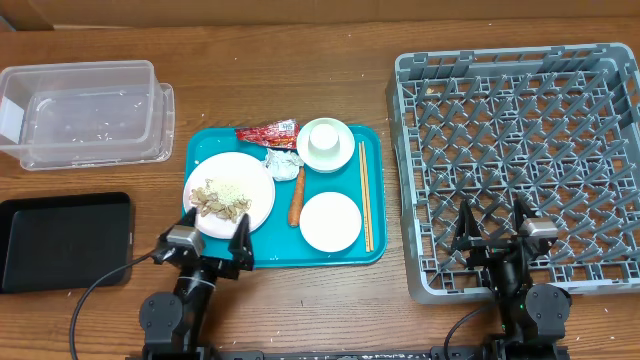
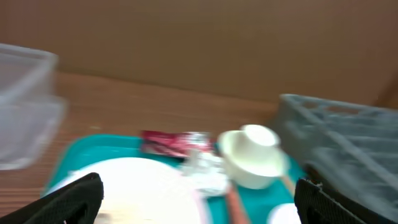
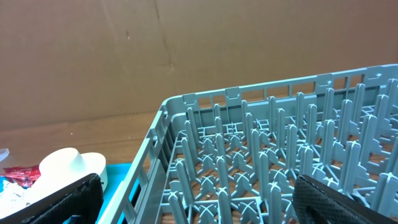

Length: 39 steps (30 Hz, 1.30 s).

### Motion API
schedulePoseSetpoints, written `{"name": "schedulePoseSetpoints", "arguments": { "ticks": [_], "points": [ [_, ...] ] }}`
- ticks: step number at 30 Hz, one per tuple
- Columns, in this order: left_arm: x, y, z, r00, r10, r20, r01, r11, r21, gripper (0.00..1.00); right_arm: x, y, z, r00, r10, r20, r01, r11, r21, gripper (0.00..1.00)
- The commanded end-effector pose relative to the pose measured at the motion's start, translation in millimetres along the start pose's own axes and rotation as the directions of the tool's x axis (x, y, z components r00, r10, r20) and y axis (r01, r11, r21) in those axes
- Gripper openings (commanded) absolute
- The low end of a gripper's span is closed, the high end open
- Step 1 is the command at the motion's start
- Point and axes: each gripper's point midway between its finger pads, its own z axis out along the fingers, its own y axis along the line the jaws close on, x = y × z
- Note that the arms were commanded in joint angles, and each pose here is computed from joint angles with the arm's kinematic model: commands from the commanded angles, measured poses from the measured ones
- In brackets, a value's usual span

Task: Sort waste into correct bins and load items into the dishwasher
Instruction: 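Reach the left gripper to the white plate's rim and grasp it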

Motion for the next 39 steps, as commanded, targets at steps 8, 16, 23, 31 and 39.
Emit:
{"name": "schedulePoseSetpoints", "arguments": {
  "ticks": [8,16,23,31,39],
  "points": [
    [-42,-70,-17,0.992,-0.086,0.094,0.045,0.927,0.372,1.0,2,-3,0,1.0,-0.001,0.003,0.001,1.0,0.014,1.0],
    [-87,-78,-28,0.994,0.058,0.09,-0.083,0.95,0.302,1.0,2,-3,0,1.0,-0.001,0.003,0.001,1.0,0.014,1.0],
    [-117,-64,0,0.986,0.067,-0.156,-0.041,0.986,0.162,1.0,2,-3,0,1.0,-0.001,0.003,0.001,1.0,0.014,1.0],
    [-165,-118,38,0.935,0.033,-0.353,0.127,0.899,0.42,1.0,2,-3,0,1.0,0.0,0.003,0.0,1.0,0.014,1.0],
    [-170,-123,64,0.884,0.01,-0.467,0.201,0.894,0.4,1.0,2,-3,0,1.0,-0.001,0.003,0.001,1.0,0.014,1.0]
  ]
}}
